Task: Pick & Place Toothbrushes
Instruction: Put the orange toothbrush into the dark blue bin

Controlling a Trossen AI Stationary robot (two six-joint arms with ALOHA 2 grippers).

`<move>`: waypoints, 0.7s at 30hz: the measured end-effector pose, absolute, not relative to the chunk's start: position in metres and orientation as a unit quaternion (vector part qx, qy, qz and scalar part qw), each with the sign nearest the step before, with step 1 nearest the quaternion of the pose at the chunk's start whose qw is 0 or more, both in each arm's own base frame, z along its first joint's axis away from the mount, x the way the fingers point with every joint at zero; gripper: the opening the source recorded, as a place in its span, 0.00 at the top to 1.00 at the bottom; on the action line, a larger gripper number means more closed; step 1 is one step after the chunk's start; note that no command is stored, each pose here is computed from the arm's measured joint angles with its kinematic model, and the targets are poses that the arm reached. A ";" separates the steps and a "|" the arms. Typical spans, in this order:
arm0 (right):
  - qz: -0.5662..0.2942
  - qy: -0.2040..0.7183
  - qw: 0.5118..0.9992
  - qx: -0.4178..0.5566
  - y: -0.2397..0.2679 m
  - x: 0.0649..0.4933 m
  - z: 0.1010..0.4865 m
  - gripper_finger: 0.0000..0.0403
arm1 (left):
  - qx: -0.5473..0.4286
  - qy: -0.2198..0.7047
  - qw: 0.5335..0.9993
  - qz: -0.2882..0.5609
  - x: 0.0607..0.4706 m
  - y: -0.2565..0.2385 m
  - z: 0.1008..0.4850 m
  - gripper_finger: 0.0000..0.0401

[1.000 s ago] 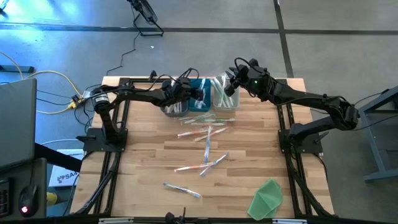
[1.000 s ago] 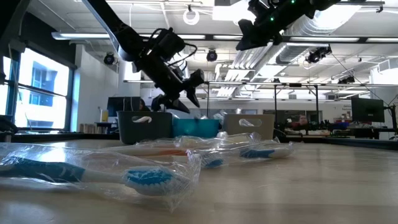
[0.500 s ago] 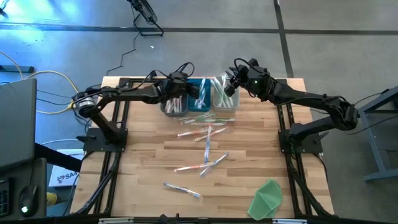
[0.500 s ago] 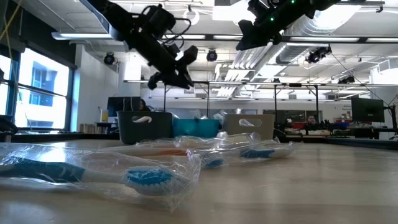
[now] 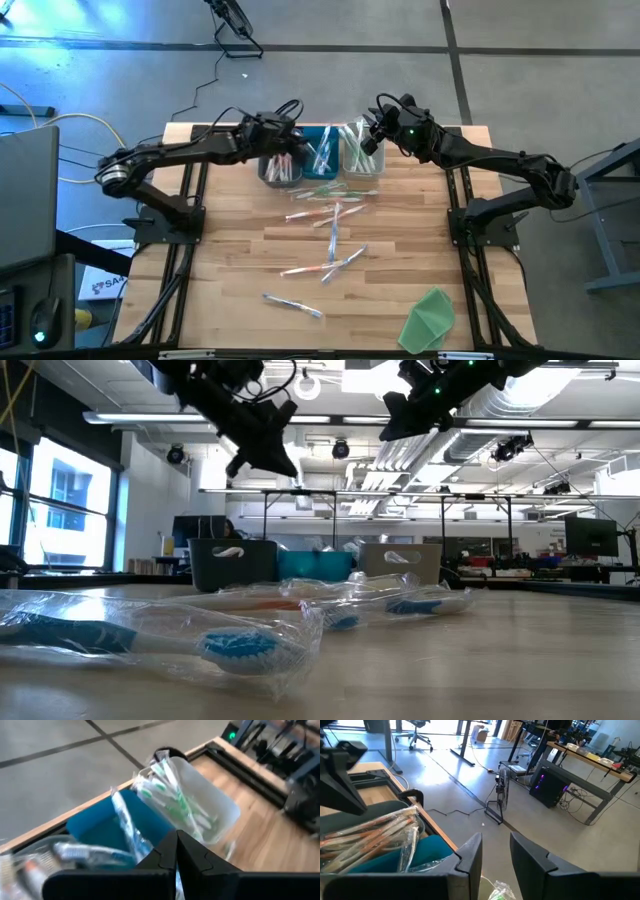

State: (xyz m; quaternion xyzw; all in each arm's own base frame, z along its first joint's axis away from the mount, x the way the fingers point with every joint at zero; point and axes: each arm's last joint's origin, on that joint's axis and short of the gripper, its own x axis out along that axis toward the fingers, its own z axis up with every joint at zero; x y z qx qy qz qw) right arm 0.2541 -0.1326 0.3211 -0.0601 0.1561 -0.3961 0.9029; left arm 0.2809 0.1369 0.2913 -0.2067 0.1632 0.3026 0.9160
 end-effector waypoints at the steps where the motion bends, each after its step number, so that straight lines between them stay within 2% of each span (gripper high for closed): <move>1: -0.396 0.156 0.903 -0.060 -0.133 0.254 0.321 0.77 | -0.203 0.170 0.916 0.302 0.277 0.135 0.293 1.00; 6: -0.397 0.156 0.903 -0.059 -0.133 0.254 0.321 0.77 | -0.195 0.199 0.912 0.301 0.263 0.127 0.298 1.00; 14: -0.401 0.156 0.901 -0.059 -0.133 0.254 0.321 0.77 | -0.199 0.156 0.929 0.270 0.238 0.097 0.274 1.00; 21: -0.404 0.151 0.901 -0.044 -0.133 0.254 0.321 0.77 | -0.173 0.123 0.952 0.221 0.205 0.063 0.273 1.00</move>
